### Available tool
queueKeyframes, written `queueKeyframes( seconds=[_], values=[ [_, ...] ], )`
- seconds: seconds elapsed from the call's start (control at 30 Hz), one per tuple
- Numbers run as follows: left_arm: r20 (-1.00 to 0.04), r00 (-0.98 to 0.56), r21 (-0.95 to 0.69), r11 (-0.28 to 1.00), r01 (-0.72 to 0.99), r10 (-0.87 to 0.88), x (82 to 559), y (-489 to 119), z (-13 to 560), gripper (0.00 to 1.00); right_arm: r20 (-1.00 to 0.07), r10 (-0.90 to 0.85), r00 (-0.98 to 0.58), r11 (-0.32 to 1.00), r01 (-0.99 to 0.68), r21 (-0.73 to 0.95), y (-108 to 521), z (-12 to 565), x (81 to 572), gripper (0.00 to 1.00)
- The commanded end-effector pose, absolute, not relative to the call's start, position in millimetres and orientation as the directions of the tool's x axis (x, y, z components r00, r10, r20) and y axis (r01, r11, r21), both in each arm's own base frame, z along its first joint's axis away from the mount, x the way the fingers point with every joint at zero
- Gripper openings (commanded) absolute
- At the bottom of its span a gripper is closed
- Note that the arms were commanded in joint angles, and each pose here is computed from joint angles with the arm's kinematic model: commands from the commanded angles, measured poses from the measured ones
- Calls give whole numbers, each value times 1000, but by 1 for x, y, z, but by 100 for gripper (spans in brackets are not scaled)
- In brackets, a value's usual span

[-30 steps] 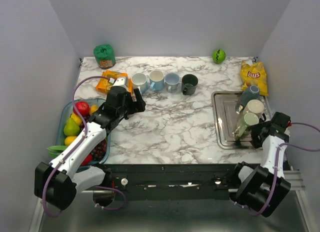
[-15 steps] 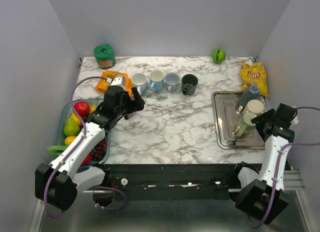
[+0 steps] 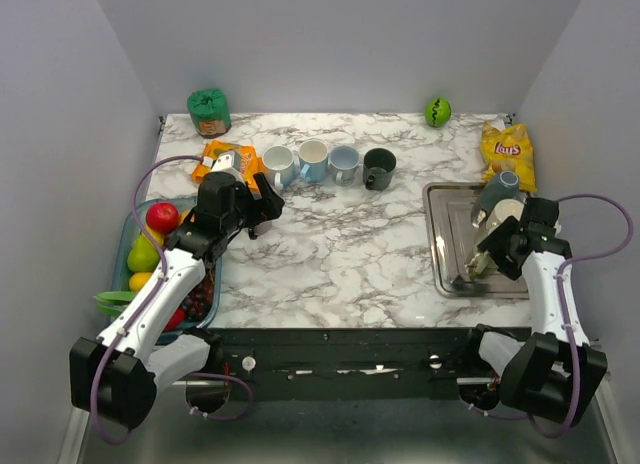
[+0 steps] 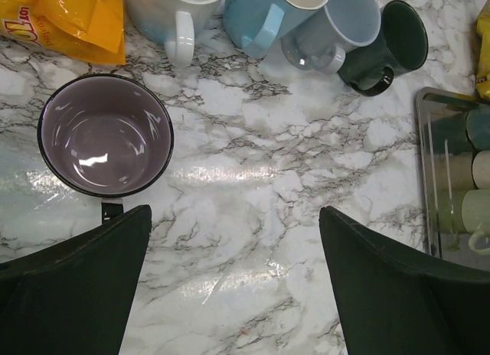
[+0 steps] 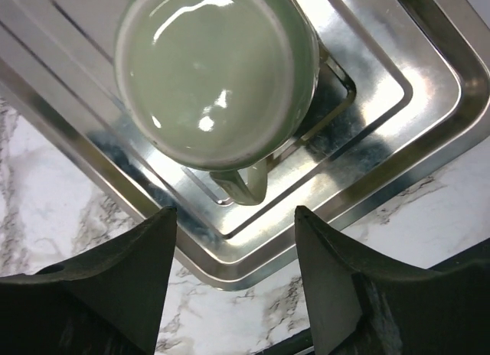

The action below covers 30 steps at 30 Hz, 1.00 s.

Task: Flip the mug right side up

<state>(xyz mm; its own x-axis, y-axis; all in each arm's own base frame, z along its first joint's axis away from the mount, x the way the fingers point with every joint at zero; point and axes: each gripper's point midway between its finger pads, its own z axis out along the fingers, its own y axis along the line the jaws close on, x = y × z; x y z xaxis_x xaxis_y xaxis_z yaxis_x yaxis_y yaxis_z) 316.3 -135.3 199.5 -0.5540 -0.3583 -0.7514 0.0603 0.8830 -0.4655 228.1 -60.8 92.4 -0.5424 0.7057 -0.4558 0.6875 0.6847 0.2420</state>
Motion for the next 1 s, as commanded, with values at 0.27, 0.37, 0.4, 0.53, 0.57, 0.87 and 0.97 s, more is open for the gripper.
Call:
queueKeyframes(
  seconds=[0.27, 0.37, 0.4, 0.53, 0.57, 0.87, 0.97],
  values=[
    [-725, -574, -510, 857, 77, -381, 321, -138, 198, 99, -503, 597, -625, 738, 674, 39, -67, 73, 231, 55],
    [-723, -578, -508, 858, 74, -378, 321, -138, 196, 99, -509, 573, -642, 747, 664, 4, -67, 74, 235, 51],
    [-723, -577, -508, 858, 73, -379, 321, -137, 196, 99, -515, 568, -643, 748, 664, -5, -67, 75, 238, 50],
    [-723, -576, -508, 858, 69, -382, 321, -136, 196, 99, -537, 535, -652, 747, 662, -59, -70, 78, 243, 45],
    [-721, -578, -508, 858, 69, -381, 321, -136, 195, 99, -540, 533, -652, 746, 663, -65, -71, 79, 244, 45],
    [-721, -577, -508, 859, 63, -384, 322, -134, 194, 99, -575, 507, -642, 747, 660, -80, -76, 84, 256, 42],
    [-719, -580, -507, 860, 59, -384, 322, -133, 193, 99, -570, 510, -644, 744, 663, -84, -77, 78, 257, 40]
  ],
)
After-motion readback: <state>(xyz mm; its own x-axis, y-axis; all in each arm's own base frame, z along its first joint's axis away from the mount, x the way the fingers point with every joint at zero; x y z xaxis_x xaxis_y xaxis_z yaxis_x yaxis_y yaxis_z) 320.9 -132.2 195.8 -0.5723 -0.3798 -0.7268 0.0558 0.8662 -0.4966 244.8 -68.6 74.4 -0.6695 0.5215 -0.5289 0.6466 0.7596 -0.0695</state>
